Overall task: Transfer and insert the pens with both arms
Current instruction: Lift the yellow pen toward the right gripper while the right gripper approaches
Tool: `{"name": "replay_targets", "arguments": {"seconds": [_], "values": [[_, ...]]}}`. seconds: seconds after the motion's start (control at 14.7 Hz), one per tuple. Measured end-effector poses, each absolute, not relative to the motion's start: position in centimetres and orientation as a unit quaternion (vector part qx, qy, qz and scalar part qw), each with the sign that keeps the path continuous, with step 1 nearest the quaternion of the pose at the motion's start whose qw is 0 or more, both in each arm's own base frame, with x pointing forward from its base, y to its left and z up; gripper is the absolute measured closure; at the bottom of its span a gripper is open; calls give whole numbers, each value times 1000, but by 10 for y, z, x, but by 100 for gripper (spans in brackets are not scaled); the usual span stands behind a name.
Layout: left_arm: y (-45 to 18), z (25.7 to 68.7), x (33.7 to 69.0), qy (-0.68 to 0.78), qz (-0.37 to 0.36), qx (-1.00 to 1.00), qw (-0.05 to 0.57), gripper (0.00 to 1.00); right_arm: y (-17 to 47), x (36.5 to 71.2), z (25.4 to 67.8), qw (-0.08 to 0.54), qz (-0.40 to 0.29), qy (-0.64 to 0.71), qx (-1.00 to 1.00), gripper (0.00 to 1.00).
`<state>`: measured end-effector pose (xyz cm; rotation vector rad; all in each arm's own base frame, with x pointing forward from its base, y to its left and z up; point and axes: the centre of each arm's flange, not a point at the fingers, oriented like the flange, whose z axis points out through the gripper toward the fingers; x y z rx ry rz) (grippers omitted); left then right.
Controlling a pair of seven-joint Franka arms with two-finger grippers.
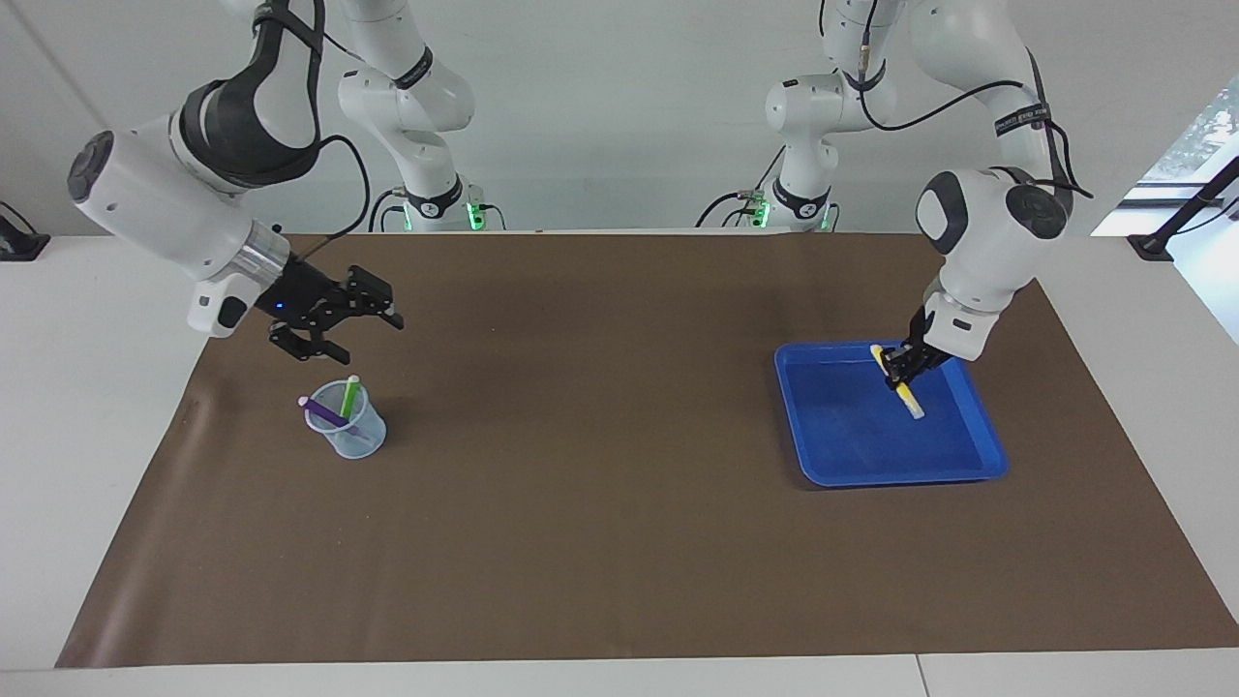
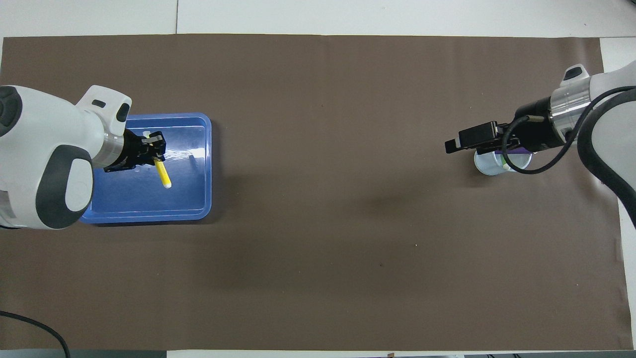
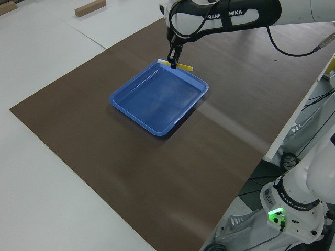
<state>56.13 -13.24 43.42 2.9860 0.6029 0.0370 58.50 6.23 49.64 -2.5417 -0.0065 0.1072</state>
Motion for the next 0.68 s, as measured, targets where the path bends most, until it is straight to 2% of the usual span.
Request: {"name": "replay_targets", "arguments": {"seconds": [0.2, 0.41, 0.68], "values": [[-204, 445, 546, 282, -2, 956, 78, 83, 91, 586, 496, 337, 58, 78, -936, 0], [-253, 460, 539, 347, -21, 929, 129, 83, 93, 581, 470, 403, 47, 152, -901, 0], [-313, 470, 527, 407, -19, 891, 202, 83, 97, 564, 448, 429, 44, 197, -880, 0]]}}
